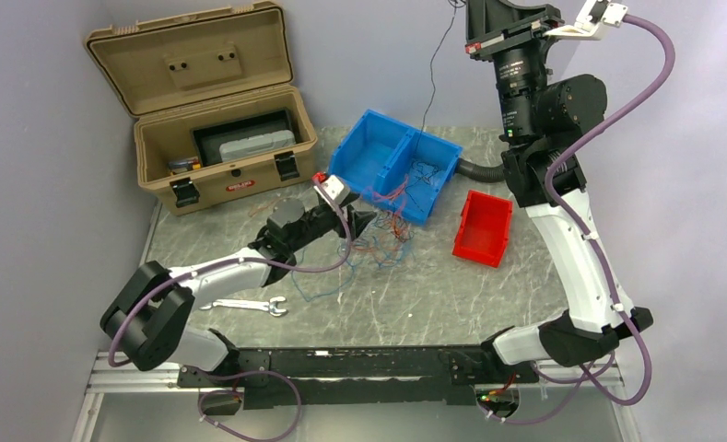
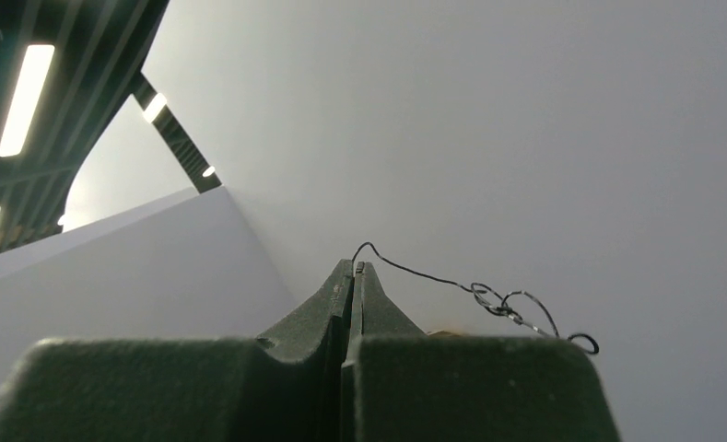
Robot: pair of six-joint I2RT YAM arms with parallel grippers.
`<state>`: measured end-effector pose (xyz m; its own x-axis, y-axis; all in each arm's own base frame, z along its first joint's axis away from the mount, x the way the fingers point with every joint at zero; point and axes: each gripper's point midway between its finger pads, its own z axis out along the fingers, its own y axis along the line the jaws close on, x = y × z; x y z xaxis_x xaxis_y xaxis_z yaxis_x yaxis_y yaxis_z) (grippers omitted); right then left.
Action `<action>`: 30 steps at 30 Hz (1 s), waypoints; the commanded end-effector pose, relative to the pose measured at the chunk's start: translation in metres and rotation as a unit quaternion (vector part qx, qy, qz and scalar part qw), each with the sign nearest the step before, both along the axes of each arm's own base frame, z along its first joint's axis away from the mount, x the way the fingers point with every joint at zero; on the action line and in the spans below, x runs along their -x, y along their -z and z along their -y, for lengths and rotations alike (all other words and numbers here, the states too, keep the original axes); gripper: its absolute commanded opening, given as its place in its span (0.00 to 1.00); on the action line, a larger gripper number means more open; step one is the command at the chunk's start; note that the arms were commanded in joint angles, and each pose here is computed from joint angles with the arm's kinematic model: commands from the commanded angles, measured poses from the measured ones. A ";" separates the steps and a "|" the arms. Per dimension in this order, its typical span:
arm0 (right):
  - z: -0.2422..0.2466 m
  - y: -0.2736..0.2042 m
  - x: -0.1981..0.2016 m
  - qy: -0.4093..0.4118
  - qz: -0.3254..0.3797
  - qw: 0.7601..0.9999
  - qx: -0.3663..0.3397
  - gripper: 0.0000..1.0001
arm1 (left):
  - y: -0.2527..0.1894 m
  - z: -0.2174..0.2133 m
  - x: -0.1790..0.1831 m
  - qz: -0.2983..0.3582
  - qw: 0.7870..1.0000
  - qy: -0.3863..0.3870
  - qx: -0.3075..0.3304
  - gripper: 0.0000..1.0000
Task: Untangle the cables
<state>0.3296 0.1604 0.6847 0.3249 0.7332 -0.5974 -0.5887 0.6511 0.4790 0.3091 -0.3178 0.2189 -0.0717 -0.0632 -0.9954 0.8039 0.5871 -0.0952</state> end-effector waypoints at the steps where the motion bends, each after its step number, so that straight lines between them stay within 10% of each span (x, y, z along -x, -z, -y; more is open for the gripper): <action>1: 0.004 -0.022 0.030 -0.031 0.038 0.999 -0.015 0.00 | -0.038 0.008 -0.022 0.144 0.989 -0.004 -0.025 0.67; 11: -0.008 -0.027 0.034 -0.073 0.042 0.996 -0.017 0.00 | -0.021 0.052 -0.042 0.184 0.973 0.084 -0.113 0.88; 18: -0.013 -0.028 0.034 -0.086 0.041 0.995 -0.017 0.00 | 0.003 0.063 -0.055 0.144 0.971 0.115 -0.151 0.47; 24: -0.009 -0.032 0.039 -0.081 0.046 0.996 -0.012 0.00 | 0.013 0.055 -0.042 0.134 0.966 0.141 -0.168 0.81; 30: -0.009 -0.031 0.041 -0.080 0.043 0.996 -0.012 0.00 | 0.021 0.043 -0.035 0.131 0.960 0.150 -0.198 0.80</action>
<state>0.3099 0.1774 0.6964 0.2278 0.7802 -0.5826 -0.6940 0.5498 0.4649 0.3554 -0.3678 0.1827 0.1692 0.2995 -0.9390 0.9072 0.3250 0.2671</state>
